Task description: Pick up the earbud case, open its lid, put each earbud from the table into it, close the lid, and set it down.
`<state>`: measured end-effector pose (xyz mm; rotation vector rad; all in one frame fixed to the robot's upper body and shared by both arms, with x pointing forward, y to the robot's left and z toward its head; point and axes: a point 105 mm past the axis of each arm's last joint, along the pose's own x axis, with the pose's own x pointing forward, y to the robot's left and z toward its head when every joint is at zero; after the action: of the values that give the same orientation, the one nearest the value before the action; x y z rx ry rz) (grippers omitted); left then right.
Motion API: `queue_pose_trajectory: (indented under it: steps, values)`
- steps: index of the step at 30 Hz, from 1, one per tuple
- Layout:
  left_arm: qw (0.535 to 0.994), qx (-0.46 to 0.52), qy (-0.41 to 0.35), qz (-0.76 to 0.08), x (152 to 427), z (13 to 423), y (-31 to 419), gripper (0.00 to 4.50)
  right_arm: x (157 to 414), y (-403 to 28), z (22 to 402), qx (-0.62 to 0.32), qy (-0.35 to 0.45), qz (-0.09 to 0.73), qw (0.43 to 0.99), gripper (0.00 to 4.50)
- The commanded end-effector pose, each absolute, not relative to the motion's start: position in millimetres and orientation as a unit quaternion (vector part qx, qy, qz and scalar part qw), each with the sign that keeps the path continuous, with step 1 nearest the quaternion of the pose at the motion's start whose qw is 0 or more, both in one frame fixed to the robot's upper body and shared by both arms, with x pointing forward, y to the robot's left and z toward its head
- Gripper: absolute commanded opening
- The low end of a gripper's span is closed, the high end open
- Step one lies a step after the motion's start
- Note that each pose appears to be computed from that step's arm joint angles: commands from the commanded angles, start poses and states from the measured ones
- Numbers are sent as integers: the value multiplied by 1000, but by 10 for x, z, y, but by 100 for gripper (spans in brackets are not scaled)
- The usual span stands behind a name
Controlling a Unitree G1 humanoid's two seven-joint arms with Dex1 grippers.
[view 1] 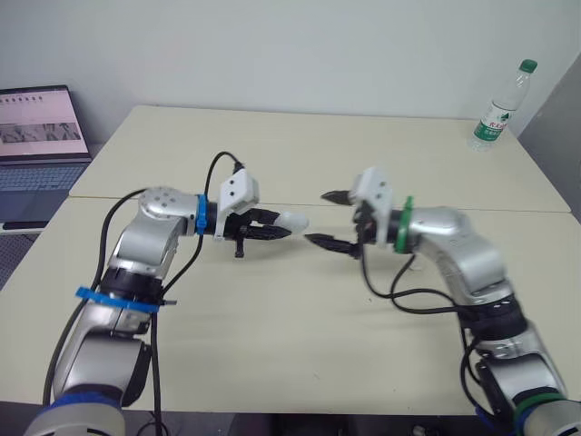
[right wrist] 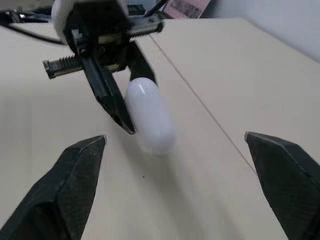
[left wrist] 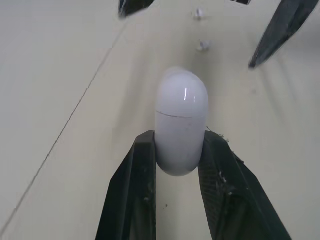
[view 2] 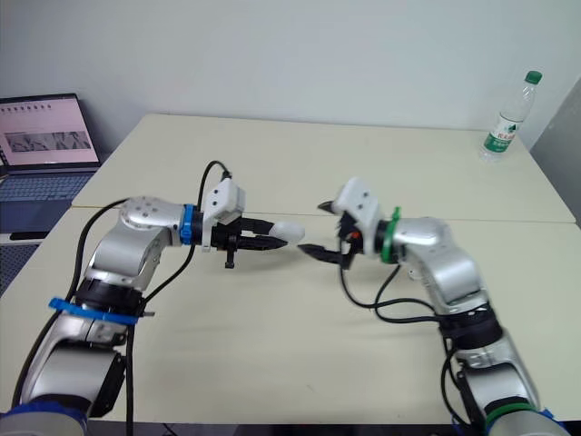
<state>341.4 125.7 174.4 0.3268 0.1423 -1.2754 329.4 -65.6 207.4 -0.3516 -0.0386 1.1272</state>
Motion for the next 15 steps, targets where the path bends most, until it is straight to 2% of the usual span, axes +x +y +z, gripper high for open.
queue_pose_trajectory:
  steps: [1, 6, 11, 15]
  values:
    - [808, 92, 34, -580, 3289, 1869, 1184, 77, 3173, -749, 2314, -175, -60, 545, 818, 445]
    - [818, 43, 26, -573, 3170, 1852, 1014, 77, 3178, -677, 2294, -195, -65, 548, 810, 445]
    - [821, 37, 26, -569, 3141, 1863, 954, 77, 3150, -585, 2248, -201, -62, 564, 799, 445]
    - [817, 40, 28, -574, 3101, 1855, 925, 77, 3226, -563, 2262, -200, -66, 553, 806, 445]
